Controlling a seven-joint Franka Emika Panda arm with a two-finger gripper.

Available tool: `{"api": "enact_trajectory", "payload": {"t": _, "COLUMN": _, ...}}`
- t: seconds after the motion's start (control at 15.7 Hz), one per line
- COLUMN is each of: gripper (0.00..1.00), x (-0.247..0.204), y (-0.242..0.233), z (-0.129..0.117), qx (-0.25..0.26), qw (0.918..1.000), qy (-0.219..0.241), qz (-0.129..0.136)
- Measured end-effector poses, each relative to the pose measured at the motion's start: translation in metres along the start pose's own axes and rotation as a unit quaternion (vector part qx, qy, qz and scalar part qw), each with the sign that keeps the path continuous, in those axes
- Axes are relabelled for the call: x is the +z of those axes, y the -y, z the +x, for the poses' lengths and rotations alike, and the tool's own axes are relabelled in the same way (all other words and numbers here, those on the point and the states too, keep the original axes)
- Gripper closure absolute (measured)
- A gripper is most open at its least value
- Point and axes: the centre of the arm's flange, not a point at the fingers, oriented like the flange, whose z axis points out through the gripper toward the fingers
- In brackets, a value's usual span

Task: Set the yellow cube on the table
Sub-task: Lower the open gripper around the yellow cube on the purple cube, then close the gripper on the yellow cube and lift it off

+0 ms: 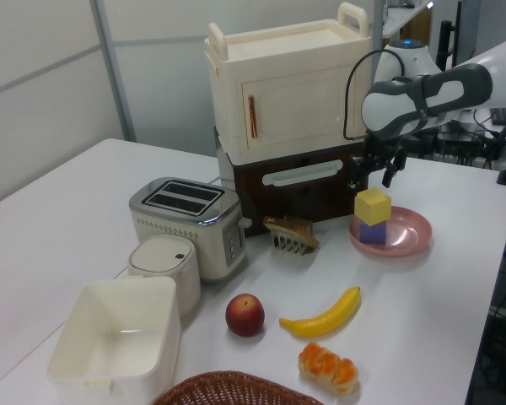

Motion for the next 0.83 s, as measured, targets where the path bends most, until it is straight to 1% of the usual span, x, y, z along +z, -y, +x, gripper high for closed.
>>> {"api": "enact_trajectory", "payload": {"t": 0.57, "gripper": 0.00, "x": 0.023, "y": -0.008, "z": 0.004, "qx": 0.007, "qw": 1.0000, "qy": 0.001, "qz": -0.001}}
{"api": "enact_trajectory", "payload": {"t": 0.83, "gripper": 0.00, "x": 0.025, "y": -0.009, "z": 0.005, "qx": 0.007, "qw": 1.0000, "qy": 0.000, "qz": -0.001}}
